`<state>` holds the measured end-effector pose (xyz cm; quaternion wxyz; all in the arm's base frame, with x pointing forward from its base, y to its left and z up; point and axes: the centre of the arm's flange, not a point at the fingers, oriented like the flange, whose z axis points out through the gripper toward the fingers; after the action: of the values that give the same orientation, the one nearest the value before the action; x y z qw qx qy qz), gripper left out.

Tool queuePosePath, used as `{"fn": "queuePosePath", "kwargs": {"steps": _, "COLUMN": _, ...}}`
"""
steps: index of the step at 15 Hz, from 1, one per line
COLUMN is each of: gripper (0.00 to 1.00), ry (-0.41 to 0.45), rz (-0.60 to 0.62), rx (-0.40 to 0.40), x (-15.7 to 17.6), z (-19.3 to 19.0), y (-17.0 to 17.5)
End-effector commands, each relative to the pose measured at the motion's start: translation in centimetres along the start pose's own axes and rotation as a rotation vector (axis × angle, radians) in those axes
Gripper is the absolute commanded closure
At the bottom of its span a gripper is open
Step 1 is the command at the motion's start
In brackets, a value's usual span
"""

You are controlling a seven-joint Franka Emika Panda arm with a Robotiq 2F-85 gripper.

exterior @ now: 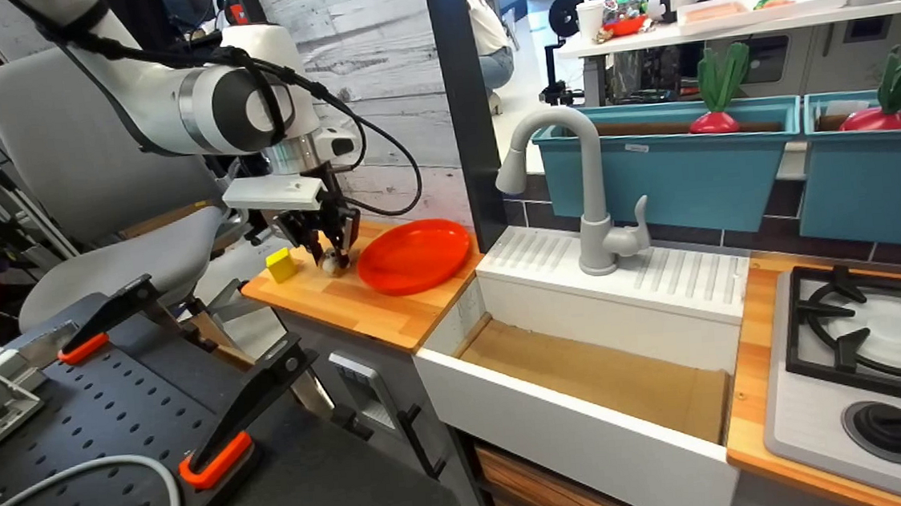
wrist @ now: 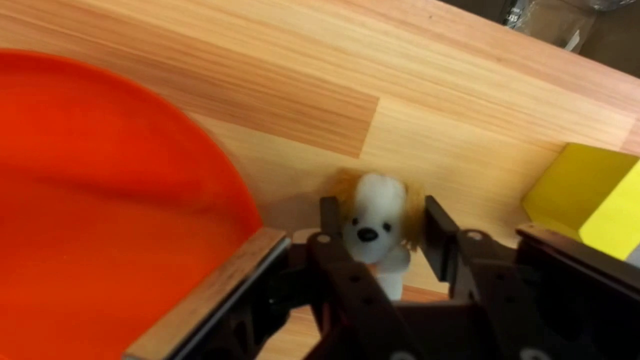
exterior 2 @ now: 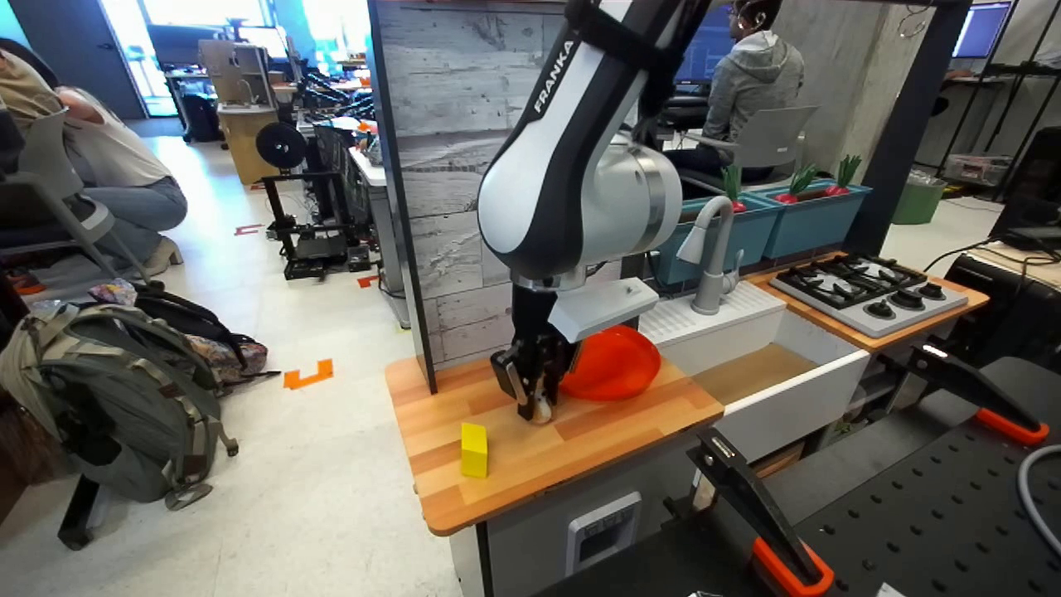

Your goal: Pick up the plush toy from the counter and put it on the orange plate

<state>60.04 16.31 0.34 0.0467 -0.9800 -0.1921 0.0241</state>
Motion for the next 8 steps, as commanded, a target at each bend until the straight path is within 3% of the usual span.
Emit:
{"fn": "queuePosePath", "kwargs": {"steps": 1, "gripper": 0.88, "ry": -0.034, "rz": -0.011, "rx": -0.009, "x": 1.7, "z": 0.8, "y": 0.4}}
{"fn": "queuePosePath", "kwargs": {"steps": 3, "gripper": 0.99, "ry": -0.037, "rz": -0.008, "rx": -0.018, "x": 1.7, "z": 0.3, "y": 0.0}}
{"fn": "queuePosePath", "kwargs": {"steps": 8, "gripper": 0.97, "ry": -0.02, "rz": -0.039, "rx": -0.07, "x": 0.4, "z": -3.6, "y": -1.6}}
